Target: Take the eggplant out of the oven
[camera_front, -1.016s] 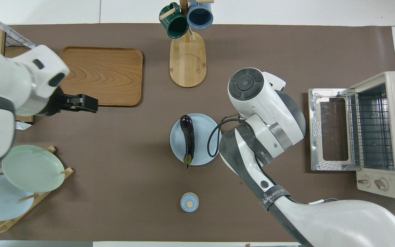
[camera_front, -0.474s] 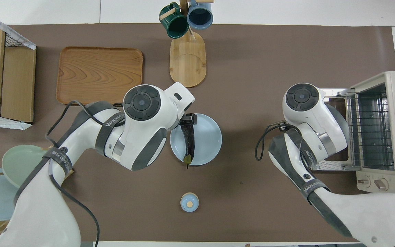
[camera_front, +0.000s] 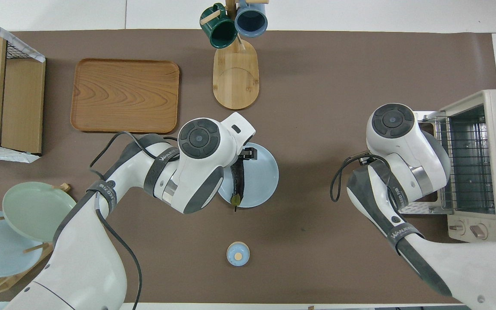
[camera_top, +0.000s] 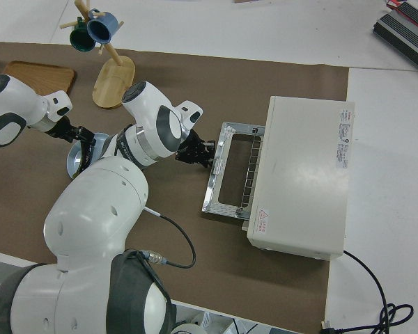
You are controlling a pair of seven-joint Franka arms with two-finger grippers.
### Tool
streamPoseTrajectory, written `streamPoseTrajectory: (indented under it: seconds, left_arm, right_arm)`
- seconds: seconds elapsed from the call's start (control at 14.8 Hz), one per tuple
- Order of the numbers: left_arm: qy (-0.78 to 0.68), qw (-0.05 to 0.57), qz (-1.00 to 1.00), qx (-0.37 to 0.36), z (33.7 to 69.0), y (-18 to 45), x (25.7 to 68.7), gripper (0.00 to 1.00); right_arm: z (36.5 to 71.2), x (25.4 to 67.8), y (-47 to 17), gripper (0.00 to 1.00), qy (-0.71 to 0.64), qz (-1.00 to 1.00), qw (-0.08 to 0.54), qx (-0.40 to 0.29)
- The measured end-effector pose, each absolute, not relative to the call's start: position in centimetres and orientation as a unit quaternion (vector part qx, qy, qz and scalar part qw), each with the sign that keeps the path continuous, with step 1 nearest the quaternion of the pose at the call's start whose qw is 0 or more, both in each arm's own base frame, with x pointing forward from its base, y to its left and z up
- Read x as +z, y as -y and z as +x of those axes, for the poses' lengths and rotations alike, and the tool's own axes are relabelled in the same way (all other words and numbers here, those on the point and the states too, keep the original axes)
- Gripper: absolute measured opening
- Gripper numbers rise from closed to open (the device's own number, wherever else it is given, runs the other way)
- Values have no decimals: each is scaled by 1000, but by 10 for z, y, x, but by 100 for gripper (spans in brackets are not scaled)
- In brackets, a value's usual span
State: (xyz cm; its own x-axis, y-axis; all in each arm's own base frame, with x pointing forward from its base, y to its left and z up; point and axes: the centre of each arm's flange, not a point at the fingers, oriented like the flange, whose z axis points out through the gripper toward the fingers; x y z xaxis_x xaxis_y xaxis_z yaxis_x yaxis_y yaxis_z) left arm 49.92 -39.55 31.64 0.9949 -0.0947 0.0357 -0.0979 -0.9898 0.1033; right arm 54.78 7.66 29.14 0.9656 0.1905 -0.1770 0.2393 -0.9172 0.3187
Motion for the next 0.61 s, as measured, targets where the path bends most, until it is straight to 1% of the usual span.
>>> streamPoseTrajectory:
  seconds: [0.27,0.61]
  left_arm:
    - [49,51,997,12,491,399,309,100]
    - [41,51,998,11,490,401,309,100]
  right_arm:
    - [547,289,-73,18,-109,977,170,-72]
    - [546,291,-73,18,-140,973,169,-77]
